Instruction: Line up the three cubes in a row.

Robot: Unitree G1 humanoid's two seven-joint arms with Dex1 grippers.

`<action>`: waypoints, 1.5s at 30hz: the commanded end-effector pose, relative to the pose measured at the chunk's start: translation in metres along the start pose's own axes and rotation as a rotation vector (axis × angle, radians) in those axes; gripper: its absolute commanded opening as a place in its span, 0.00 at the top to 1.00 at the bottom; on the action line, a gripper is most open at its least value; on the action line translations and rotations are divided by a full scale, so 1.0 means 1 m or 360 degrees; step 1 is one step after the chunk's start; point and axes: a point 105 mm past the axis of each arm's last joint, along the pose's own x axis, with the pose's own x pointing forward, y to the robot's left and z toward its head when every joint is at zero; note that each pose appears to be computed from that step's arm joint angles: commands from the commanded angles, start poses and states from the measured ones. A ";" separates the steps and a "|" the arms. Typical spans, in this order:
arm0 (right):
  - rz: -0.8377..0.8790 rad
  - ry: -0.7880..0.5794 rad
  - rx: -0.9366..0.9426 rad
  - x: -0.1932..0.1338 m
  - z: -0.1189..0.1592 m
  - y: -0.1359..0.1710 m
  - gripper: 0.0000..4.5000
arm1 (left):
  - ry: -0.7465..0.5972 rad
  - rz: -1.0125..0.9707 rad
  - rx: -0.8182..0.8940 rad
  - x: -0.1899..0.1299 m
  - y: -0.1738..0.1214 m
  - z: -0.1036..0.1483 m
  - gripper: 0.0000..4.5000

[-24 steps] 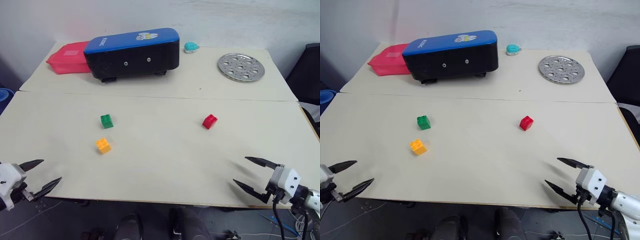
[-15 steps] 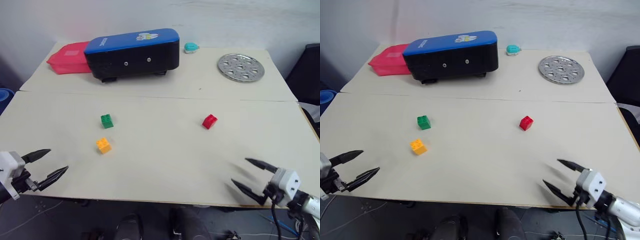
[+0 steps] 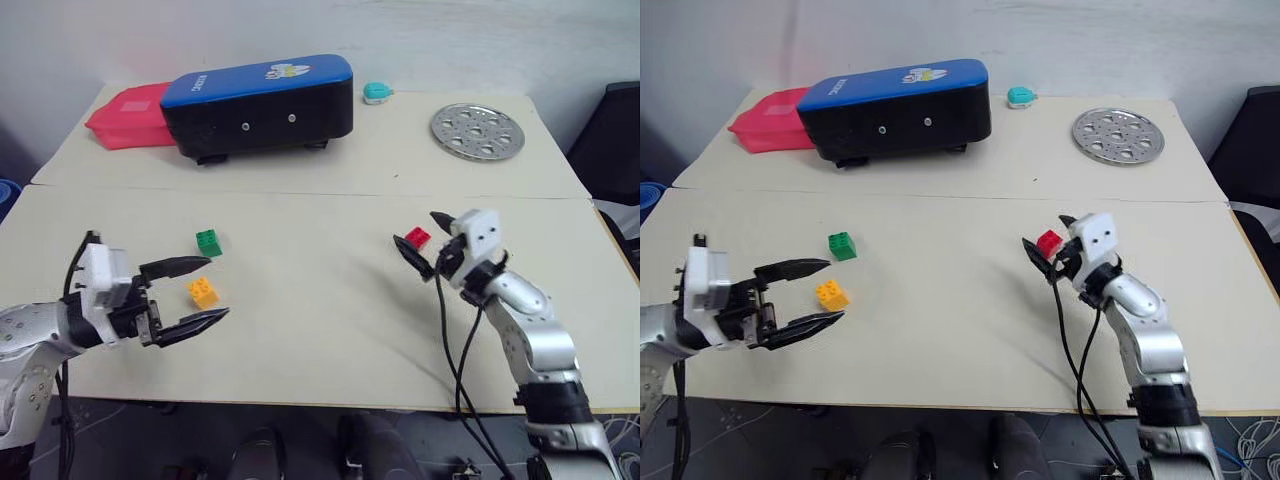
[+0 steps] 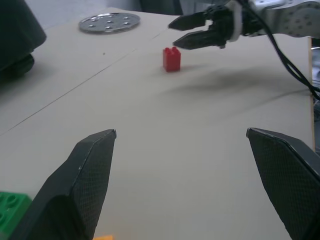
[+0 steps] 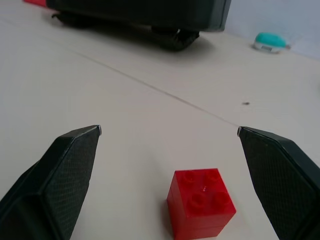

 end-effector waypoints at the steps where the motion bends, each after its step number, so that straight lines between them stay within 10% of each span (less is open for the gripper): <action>1: -0.0026 0.0070 -0.0058 0.011 -0.007 -0.017 0.00 | 0.0000 -0.0024 0.0050 0.004 -0.001 0.003 0.03; 5: 0.0003 0.0105 0.0035 0.020 -0.015 -0.022 0.14 | 0.0005 -0.0035 0.0058 0.004 -0.004 0.004 0.00; 12: 0.0196 -0.0025 0.0124 0.017 -0.009 -0.014 0.67 | 0.0010 -0.0031 0.0068 0.002 -0.007 0.007 0.00; 15: 0.0626 -0.0260 -0.0005 -0.005 0.023 0.010 0.66 | 0.0022 -0.0043 0.0060 0.002 -0.009 0.006 0.00; 19: 0.1233 0.0014 -0.0227 -0.040 0.009 0.051 0.66 | 0.0049 -0.0069 0.0050 0.001 -0.010 0.003 0.00; 37: 0.1410 0.0121 -0.0205 -0.051 -0.045 0.066 0.66 | 0.0088 -0.0118 0.0020 0.001 -0.015 -0.001 0.00; 45: 0.1405 -0.0077 -0.0216 -0.049 -0.020 0.057 0.08 | 0.0113 -0.0029 0.0002 -0.009 -0.012 -0.004 0.00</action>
